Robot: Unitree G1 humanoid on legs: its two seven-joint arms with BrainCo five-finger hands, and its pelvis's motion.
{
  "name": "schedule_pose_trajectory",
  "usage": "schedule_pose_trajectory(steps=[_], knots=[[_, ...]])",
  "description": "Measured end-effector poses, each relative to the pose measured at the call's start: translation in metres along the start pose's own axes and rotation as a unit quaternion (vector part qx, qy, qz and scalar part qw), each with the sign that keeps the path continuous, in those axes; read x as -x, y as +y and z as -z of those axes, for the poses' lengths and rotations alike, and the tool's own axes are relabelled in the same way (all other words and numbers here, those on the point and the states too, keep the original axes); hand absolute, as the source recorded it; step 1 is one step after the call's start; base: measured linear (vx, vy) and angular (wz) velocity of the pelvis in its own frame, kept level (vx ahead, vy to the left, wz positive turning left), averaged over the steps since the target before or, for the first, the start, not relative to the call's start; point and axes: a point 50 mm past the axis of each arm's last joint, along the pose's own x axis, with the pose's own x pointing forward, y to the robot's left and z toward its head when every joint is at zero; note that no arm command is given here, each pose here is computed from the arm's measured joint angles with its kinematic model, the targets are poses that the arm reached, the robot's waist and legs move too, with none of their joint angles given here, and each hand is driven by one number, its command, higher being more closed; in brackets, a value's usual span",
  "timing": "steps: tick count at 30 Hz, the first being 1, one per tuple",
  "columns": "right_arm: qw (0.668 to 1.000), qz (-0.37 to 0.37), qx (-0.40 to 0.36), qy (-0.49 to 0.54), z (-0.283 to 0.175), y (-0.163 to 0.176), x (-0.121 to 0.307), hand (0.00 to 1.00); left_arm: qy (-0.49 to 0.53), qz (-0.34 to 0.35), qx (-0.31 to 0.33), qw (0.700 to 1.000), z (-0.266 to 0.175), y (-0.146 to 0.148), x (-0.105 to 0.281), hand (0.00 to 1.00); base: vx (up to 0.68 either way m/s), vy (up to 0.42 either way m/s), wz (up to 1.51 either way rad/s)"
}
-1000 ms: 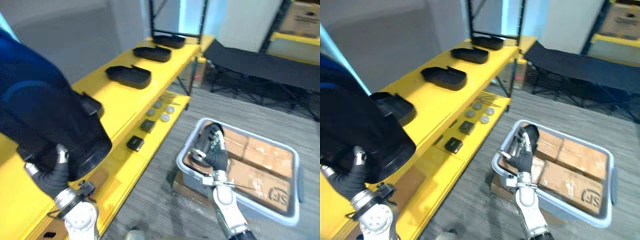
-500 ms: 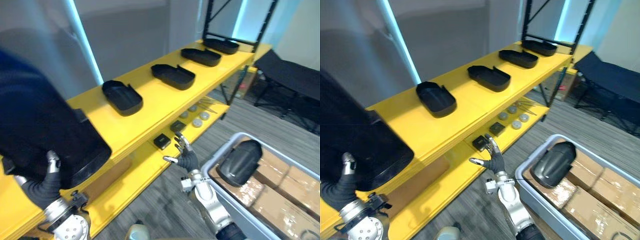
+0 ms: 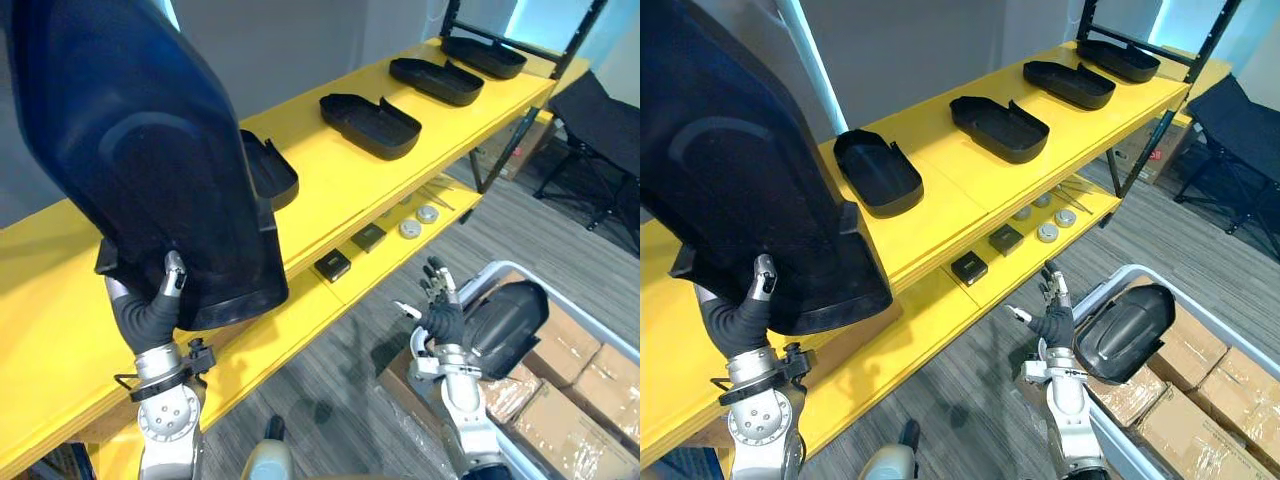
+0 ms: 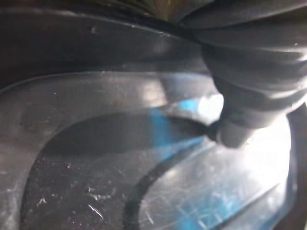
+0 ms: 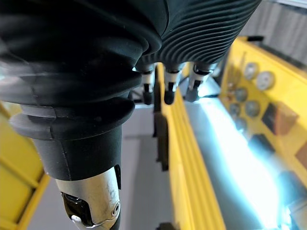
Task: Walk over and take plastic housings, then place them on the shelf
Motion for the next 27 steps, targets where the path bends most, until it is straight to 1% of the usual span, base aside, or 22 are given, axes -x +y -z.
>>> schedule_pose_trajectory(steps=[4, 9, 11, 14, 18, 20, 24, 27], knots=[[0.999, -0.015, -0.005, -0.031, -0.012, 0.002, -0.008, 0.00, 0.017, -0.002, -0.009, 1.000, 0.006, 0.003, 0.004, 1.00, -0.11, -0.084, 0.04], [0.998, -0.047, -0.006, -0.036, -0.014, 0.004, -0.011, 0.00, 0.062, -0.016, -0.018, 0.998, 0.015, 0.008, 0.016, 1.00, -0.19, -0.097, 0.33], [0.998, -0.048, -0.006, -0.031, -0.012, 0.004, -0.010, 0.00, 0.085, -0.013, -0.015, 0.996, 0.018, 0.007, 0.021, 1.00, -0.21, -0.062, 1.00], [0.999, -0.041, -0.005, -0.036, -0.011, -0.001, -0.016, 0.00, 0.093, -0.014, -0.010, 0.996, 0.020, 0.010, 0.022, 1.00, -0.26, 0.000, 0.64], [0.999, -0.035, -0.017, -0.034, -0.011, -0.002, -0.016, 0.00, 0.101, -0.014, -0.015, 0.995, 0.021, 0.012, 0.026, 1.00, -0.18, 0.169, 0.26], [0.999, -0.017, -0.020, -0.024, -0.007, -0.010, -0.012, 0.00, 0.099, -0.005, -0.008, 0.995, 0.022, 0.009, 0.024, 1.00, -0.10, 0.264, 0.75], [1.000, -0.014, -0.024, -0.012, -0.002, -0.012, -0.005, 0.00, 0.105, 0.001, 0.001, 0.994, 0.024, 0.003, 0.024, 1.00, -0.10, 0.164, 1.00], [0.999, -0.020, -0.020, -0.018, -0.004, -0.010, -0.007, 0.00, 0.136, -0.004, 0.000, 0.991, 0.032, 0.008, 0.034, 1.00, -0.08, 0.094, 0.51]])
